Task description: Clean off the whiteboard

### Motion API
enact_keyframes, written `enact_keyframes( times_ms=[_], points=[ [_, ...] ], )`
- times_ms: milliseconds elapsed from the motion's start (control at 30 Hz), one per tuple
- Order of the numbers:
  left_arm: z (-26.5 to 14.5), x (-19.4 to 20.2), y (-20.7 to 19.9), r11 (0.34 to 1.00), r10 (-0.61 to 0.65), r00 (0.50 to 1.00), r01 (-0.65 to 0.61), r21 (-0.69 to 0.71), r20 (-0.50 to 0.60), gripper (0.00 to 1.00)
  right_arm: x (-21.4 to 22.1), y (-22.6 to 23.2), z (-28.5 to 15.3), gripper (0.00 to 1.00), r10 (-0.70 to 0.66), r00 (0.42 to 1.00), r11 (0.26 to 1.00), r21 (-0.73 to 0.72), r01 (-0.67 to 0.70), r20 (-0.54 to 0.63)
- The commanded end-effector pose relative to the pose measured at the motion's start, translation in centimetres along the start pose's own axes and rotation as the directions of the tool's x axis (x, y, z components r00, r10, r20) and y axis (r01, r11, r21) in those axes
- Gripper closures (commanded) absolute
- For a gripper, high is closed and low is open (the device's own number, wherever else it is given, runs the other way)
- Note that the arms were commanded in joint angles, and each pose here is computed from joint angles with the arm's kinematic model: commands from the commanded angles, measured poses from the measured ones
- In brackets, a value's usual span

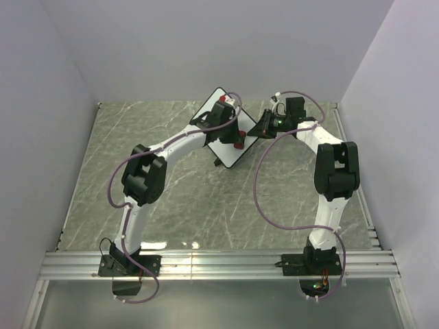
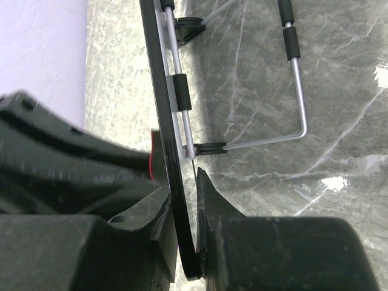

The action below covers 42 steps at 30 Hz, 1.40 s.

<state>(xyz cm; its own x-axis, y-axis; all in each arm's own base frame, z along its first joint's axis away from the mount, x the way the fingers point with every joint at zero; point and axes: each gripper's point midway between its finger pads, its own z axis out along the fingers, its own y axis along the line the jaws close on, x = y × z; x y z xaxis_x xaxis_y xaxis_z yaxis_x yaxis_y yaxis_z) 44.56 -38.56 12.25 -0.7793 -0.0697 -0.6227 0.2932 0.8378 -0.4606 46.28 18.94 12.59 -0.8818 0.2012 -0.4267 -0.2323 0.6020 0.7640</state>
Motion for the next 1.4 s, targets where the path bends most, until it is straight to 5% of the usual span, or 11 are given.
enact_keyframes(
  times_ms=[0,400,633,933,1133,1367],
  points=[
    [2.2,1.0,6.2,0.994,-0.079,0.995,0.074,-0.083,-0.057,1.00,3.9,-0.8,-0.6,1.00,0.147,0.986,0.985,0.110,-0.137,-0.085],
    [5.5,-5.4,14.3,0.960,-0.201,0.979,0.200,-0.197,0.014,1.00,5.3,-1.0,-0.4,1.00,0.148,0.982,0.983,0.124,-0.133,-0.119],
    [4.8,-4.1,6.5,0.999,-0.006,0.997,0.009,0.041,-0.073,1.00,5.6,-1.0,0.2,1.00,0.148,0.979,0.984,0.124,-0.132,-0.137],
    [1.4,1.6,-3.8,0.942,0.265,0.947,-0.214,0.258,-0.182,1.00,6.6,-0.8,1.1,1.00,0.139,0.976,0.985,0.125,-0.119,-0.167],
    [1.7,2.4,-3.8,0.946,0.272,0.942,-0.224,0.233,-0.199,1.00,7.2,-1.0,0.9,1.00,0.141,0.974,0.984,0.131,-0.119,-0.174],
    [3.9,-1.8,3.4,0.989,0.146,0.980,-0.146,0.008,-0.135,1.00,8.0,-0.9,0.5,1.00,0.138,0.973,0.984,0.140,-0.113,-0.186]
  ],
)
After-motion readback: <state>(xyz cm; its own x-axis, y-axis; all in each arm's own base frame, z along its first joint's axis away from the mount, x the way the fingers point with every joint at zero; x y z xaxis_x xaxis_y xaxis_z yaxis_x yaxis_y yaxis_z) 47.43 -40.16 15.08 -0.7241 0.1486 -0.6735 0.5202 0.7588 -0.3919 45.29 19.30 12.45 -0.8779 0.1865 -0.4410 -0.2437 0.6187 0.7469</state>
